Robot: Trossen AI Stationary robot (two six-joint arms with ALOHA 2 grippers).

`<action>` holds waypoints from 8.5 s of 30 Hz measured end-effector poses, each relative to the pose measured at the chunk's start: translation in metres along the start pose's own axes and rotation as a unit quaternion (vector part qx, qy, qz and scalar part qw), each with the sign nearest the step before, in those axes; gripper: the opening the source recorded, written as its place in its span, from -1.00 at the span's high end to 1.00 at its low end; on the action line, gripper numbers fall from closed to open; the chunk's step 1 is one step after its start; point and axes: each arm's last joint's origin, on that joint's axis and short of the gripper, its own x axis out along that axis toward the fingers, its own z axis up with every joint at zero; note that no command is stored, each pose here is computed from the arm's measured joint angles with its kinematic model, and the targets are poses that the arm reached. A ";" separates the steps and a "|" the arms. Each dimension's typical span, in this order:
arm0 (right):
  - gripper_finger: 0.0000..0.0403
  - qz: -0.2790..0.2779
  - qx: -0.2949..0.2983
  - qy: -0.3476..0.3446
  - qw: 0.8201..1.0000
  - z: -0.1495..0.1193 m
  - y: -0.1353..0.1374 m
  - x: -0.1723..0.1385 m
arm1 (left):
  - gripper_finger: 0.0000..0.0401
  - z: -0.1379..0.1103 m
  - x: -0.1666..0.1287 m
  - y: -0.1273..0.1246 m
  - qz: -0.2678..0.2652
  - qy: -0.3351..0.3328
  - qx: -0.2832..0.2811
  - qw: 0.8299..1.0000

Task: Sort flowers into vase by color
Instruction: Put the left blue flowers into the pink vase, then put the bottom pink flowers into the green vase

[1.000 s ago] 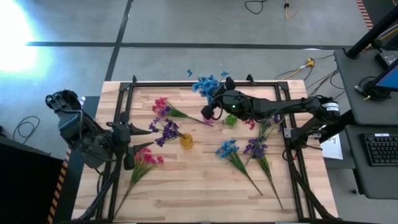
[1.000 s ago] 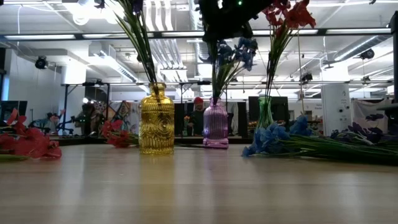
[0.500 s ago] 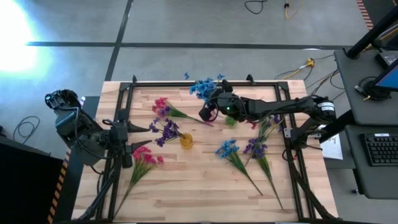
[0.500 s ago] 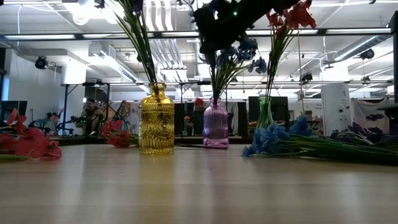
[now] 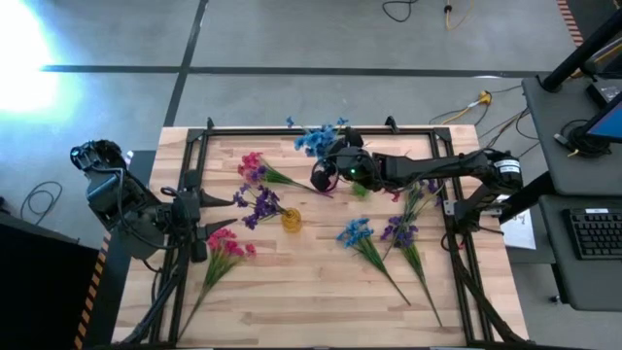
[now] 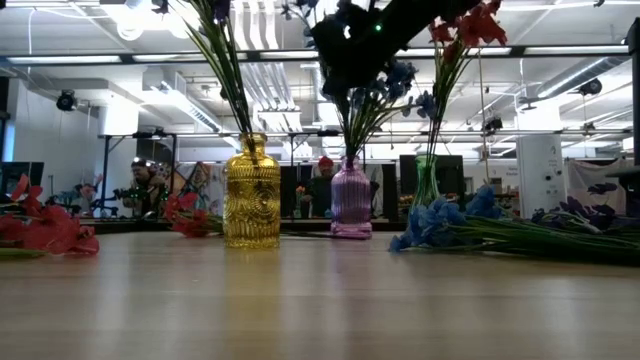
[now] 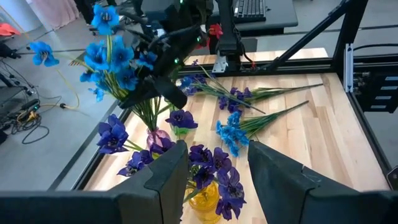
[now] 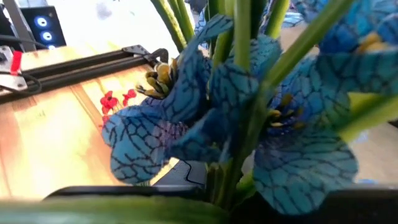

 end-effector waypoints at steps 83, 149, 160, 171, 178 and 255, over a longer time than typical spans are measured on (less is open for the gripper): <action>0.91 0.007 -0.046 0.062 0.997 0.025 0.005 -0.021 | 0.23 -0.002 0.001 -0.001 0.002 0.006 -0.007 1.000; -0.39 0.035 -0.018 0.104 0.994 0.039 0.011 -0.039 | 0.23 -0.003 0.002 -0.002 0.005 0.009 -0.010 1.000; -0.43 0.049 -0.030 0.120 0.991 0.057 0.014 -0.059 | 0.23 -0.003 0.005 -0.005 0.007 0.012 -0.009 1.000; -0.42 0.070 -0.036 0.127 0.989 0.087 0.015 -0.096 | 0.23 -0.003 0.003 -0.007 -0.048 0.045 -0.079 0.995; -0.38 0.101 -0.037 0.105 0.989 0.108 0.020 -0.126 | 0.23 -0.012 0.004 -0.010 -0.073 0.116 -0.151 0.979; -0.32 0.232 -0.097 0.097 0.963 0.095 0.044 -0.232 | -0.09 -0.251 0.096 -0.156 0.279 0.501 -0.346 0.742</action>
